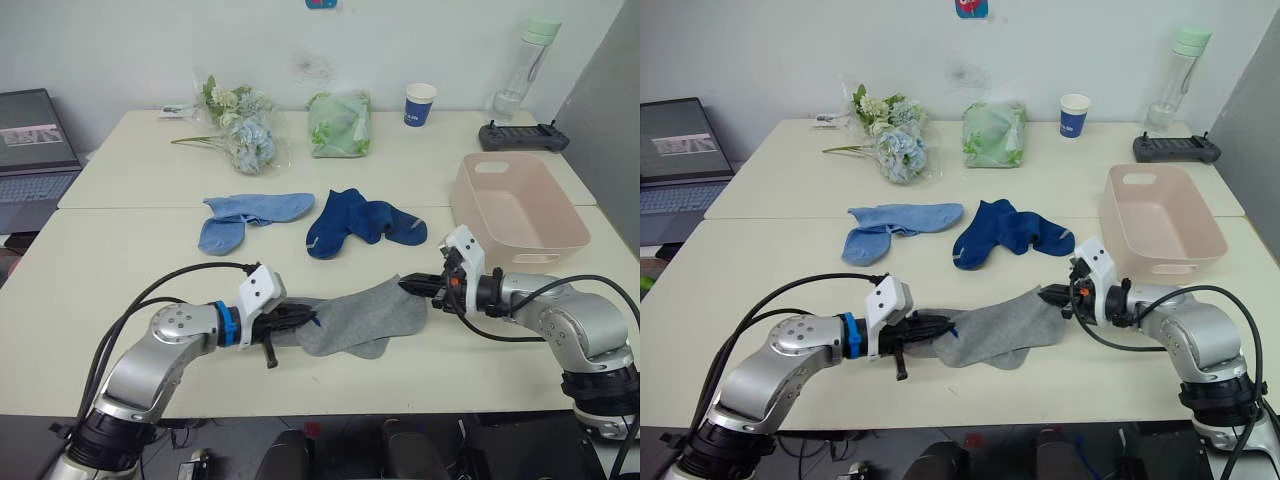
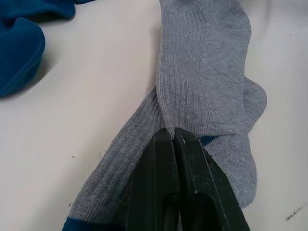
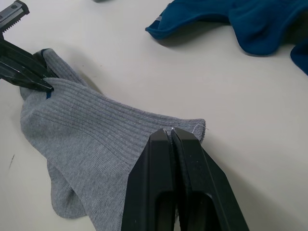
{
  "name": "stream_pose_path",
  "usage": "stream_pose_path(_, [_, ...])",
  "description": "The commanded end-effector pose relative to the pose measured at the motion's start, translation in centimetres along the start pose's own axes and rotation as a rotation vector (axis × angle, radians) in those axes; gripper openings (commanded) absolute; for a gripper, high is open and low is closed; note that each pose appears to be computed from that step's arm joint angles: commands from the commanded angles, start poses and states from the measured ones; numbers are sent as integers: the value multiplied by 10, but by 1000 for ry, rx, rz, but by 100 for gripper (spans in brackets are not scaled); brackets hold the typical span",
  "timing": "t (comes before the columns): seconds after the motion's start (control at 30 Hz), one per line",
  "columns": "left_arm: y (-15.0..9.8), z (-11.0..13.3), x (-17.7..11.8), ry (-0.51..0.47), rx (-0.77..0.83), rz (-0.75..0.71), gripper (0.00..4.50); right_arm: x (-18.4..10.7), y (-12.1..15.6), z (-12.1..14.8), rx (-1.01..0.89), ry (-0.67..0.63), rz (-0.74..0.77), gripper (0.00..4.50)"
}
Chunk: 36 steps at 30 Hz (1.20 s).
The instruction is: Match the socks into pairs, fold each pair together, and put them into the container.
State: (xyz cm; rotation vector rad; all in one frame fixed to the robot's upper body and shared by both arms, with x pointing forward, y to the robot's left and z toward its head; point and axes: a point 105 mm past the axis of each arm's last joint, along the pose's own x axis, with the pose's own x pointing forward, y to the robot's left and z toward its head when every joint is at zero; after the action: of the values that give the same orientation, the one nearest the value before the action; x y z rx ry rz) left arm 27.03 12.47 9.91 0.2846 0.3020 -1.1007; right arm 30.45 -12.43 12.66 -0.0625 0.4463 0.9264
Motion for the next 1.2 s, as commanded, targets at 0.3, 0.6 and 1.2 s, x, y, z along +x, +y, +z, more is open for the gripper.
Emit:
stream_pose_path(0.3, [-3, 1, 2, -17, 20, -2, 128, -1, 6, 15, -37, -44, 18, 0])
stream_pose_path(0.6, [-3, -2, 9, -11, 28, -16, 128, -13, 18, 20, -3, -76, 98, 0])
stream_pose_path(1.2, [1, -6, 22, 17, 47, -44, 128, -27, 30, 23, 32, -109, 157, 0])
